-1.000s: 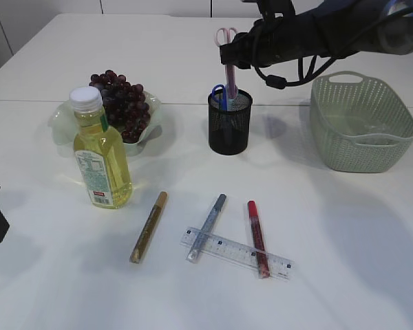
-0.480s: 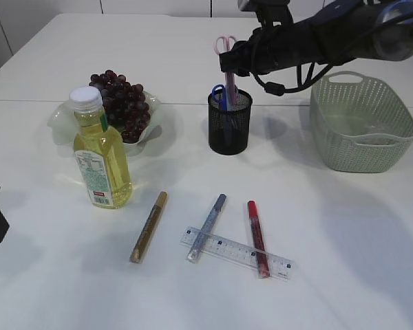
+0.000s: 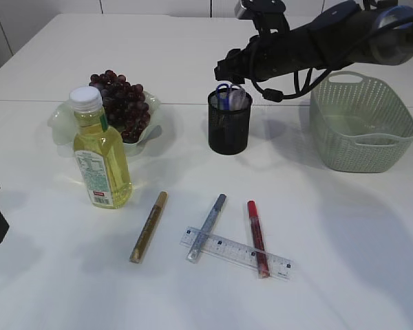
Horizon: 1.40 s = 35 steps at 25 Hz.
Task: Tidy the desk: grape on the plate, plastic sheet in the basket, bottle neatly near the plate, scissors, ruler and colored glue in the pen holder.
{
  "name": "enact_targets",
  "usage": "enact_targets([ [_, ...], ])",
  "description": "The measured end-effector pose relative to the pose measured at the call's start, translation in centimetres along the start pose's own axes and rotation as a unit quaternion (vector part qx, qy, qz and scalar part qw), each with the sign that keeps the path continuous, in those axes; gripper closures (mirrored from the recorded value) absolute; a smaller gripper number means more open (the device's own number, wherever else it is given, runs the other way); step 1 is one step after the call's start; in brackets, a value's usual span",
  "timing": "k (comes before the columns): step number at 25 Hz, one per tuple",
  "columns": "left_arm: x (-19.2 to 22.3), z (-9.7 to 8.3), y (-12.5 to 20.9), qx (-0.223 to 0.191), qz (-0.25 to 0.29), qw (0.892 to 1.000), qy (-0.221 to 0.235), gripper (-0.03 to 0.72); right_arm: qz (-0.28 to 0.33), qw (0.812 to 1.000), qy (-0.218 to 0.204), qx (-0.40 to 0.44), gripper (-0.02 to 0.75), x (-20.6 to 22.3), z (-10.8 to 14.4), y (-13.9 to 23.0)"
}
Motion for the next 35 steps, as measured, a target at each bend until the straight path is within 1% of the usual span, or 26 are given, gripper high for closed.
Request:
enact_targets([
  [6,0.0,0.0,0.0,0.000,0.000,1.000,0.000,0.253,0.002,1.000,-0.004,0.021,0.370,-0.3,-0.2,-0.1],
  [9,0.0,0.0,0.0,0.000,0.000,1.000,0.000,0.253,0.002,0.999,-0.009,0.038,0.370,-1.8,0.1,-1.3],
  [11,0.0,0.0,0.0,0.000,0.000,1.000,0.000,0.253,0.016,0.999,-0.006,0.046,0.370,-3.3,0.6,-2.2],
  [13,0.0,0.0,0.0,0.000,0.000,1.000,0.000,0.253,0.051,0.997,0.014,0.049,0.370,-5.2,1.1,-2.9],
  [15,0.0,0.0,0.0,0.000,0.000,1.000,0.000,0.253,0.095,0.992,0.054,0.056,0.370,-7.2,1.2,-3.2],
  [17,0.0,0.0,0.0,0.000,0.000,1.000,0.000,0.253,0.138,0.983,0.107,0.059,0.370,-9.4,1.3,-3.5],
  [19,0.0,0.0,0.0,0.001,0.000,1.000,-0.001,0.253,0.172,0.974,0.141,0.049,0.370,-11.3,1.7,-3.7],
  [21,0.0,0.0,0.0,0.001,0.000,1.000,-0.001,0.253,0.189,0.969,0.155,0.042,0.370,-12.8,2.5,-4.1],
  [24,0.0,0.0,0.2,0.001,0.008,1.000,-0.001,0.253,0.212,0.965,0.149,0.034,0.370,-13.8,4.1,-4.2],
  [26,0.0,0.0,0.3,0.001,0.014,1.000,-0.001,0.253,0.240,0.960,0.141,0.031,0.370,-13.8,5.1,-3.7],
  [32,0.0,0.0,0.4,0.001,0.018,1.000,-0.001,0.253,0.348,0.932,0.105,0.005,0.370,-12.6,8.6,0.0],
  [35,0.0,0.0,0.4,0.001,0.020,1.000,-0.001,0.253,0.374,0.924,0.082,-0.026,0.371,-11.9,11.0,1.3],
])
Point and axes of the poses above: a point on each arm's last joint axis where the gripper is mounted, x pointing out along that axis toward the gripper, z along the wrist's bending axis when the last joint is at zero, y = z × x, the point moved 1 cm from there along x, pointing out along that axis toward the gripper, and after that the axes turned 3 degrees about x, right-handed, at the moved point
